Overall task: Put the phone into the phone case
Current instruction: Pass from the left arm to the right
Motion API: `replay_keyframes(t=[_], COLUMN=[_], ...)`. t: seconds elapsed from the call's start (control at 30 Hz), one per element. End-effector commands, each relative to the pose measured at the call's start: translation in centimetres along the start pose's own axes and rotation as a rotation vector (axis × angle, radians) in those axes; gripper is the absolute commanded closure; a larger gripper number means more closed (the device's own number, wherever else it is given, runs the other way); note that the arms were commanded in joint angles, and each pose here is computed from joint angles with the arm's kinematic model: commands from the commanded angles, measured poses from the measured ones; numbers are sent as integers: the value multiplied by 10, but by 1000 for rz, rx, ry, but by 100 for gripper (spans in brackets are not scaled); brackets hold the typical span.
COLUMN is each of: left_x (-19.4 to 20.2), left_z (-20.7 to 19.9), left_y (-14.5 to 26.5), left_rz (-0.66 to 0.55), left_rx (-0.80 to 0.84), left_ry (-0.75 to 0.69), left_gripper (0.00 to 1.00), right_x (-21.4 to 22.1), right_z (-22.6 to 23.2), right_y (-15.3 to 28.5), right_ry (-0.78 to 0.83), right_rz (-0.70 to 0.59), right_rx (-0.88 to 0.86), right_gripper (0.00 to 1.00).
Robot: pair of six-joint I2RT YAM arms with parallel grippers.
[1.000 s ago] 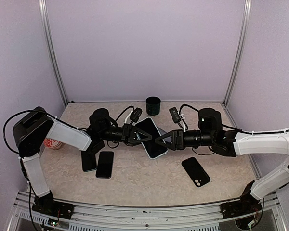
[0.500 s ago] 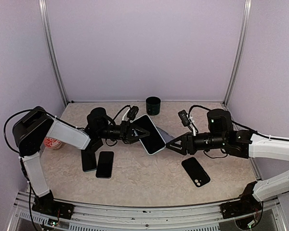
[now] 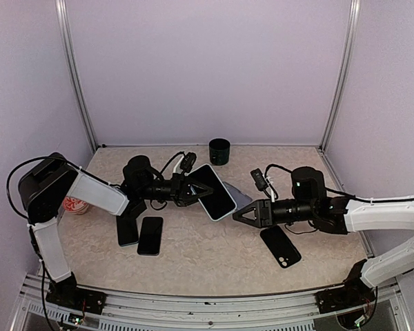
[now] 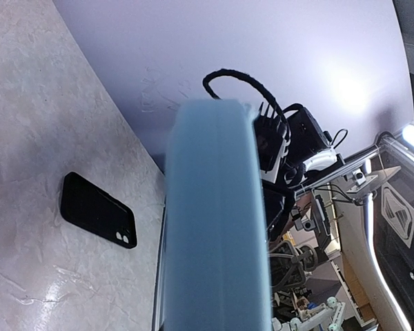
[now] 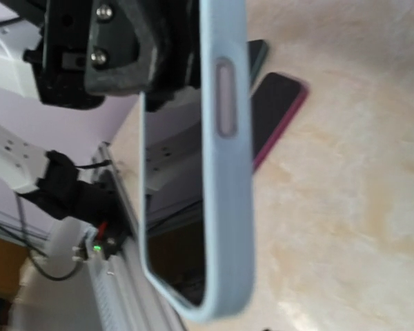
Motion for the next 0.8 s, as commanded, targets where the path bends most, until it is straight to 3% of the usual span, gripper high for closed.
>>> replay_keyframes(t=[0.0, 0.77], left_x=[-8, -6], left_z=[-14, -14], left_y=[2, 1], left_rz=[-35, -29], left_rx=[38, 40], left_ry=[-79, -80], left_gripper=[100, 100], right_x=[-6, -12], right_z=[11, -3], right_y=[-7, -12], right_ry=[-46, -94], right_rz=[-26, -61], right_rx=[-116, -149], right_gripper=[70, 93])
Point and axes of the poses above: each gripper's point midway between its finger pads, its own y axis back along the fingers, its own z axis along the line the jaws close on, x = y × z, the point moved 7 cm from there along y, back along the fingers, and after that the axes turned 2 degrees about -y, right-handed, at the moved point
